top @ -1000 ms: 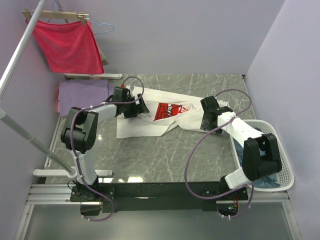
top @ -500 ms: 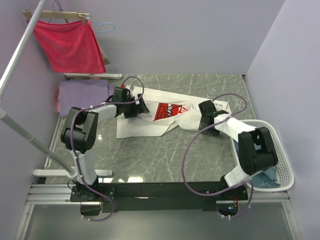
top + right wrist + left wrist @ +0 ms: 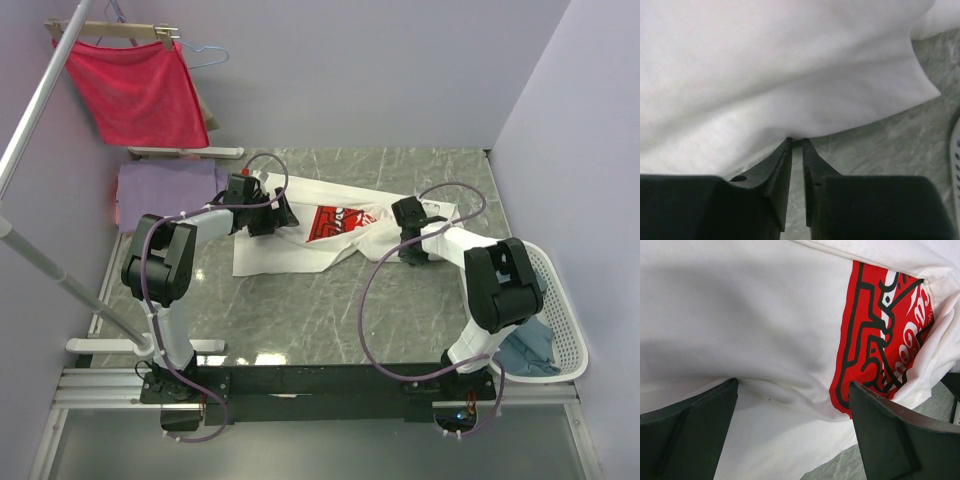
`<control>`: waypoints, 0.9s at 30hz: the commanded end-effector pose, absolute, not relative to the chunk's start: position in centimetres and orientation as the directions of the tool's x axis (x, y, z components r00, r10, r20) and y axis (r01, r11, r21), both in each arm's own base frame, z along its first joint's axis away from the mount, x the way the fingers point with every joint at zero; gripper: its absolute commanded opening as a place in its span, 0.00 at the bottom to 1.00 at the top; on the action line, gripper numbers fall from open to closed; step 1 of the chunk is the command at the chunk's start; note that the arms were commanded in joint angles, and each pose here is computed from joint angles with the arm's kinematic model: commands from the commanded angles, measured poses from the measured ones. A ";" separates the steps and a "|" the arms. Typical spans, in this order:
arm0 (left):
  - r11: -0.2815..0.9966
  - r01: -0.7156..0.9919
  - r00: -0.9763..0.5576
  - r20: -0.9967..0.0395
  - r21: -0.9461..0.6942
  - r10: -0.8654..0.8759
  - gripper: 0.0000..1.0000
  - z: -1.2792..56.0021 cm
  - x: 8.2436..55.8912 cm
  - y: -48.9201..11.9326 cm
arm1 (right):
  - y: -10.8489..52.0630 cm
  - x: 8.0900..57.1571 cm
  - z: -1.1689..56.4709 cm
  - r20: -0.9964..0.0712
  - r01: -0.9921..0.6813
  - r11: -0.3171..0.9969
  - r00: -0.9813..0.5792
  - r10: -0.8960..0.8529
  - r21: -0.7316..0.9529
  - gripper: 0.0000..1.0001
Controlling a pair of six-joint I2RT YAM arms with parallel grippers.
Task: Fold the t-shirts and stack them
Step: Grap the side of the flattened tshirt closest away from the robot with both arms
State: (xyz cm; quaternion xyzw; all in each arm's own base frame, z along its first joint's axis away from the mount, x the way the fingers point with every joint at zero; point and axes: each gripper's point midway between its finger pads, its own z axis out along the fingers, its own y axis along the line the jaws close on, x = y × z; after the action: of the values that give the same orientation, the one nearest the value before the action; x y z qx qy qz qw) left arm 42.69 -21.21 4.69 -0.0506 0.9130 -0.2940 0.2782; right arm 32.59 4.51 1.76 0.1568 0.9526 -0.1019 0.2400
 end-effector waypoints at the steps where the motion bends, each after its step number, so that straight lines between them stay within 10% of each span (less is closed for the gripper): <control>1: 0.852 0.014 -0.873 -0.421 -0.524 -0.245 0.99 2.1 41.1 -20.3 | 4.7 34.8 3.0 -0.544 0.356 0.927 -0.804 0.239 -0.118 0.04; 23: 0.859 0.011 -0.887 -0.401 -0.512 -0.228 1.00 1.4 41.3 -20.4 | 8.1 44.2 11.4 -0.620 0.261 0.965 -0.761 0.191 -0.023 0.00; 27: 0.864 0.009 -0.885 -0.406 -0.503 -0.228 0.99 1.4 41.1 -20.1 | 8.6 43.3 11.3 -0.606 0.247 0.969 -0.772 0.190 -0.012 0.48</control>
State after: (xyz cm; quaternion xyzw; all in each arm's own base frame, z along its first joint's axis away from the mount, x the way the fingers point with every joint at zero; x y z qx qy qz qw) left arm 43.02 -21.35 4.68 -0.0499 0.9133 -0.2946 0.2768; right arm 45.19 8.71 11.89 0.1306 0.9290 -0.0412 0.3439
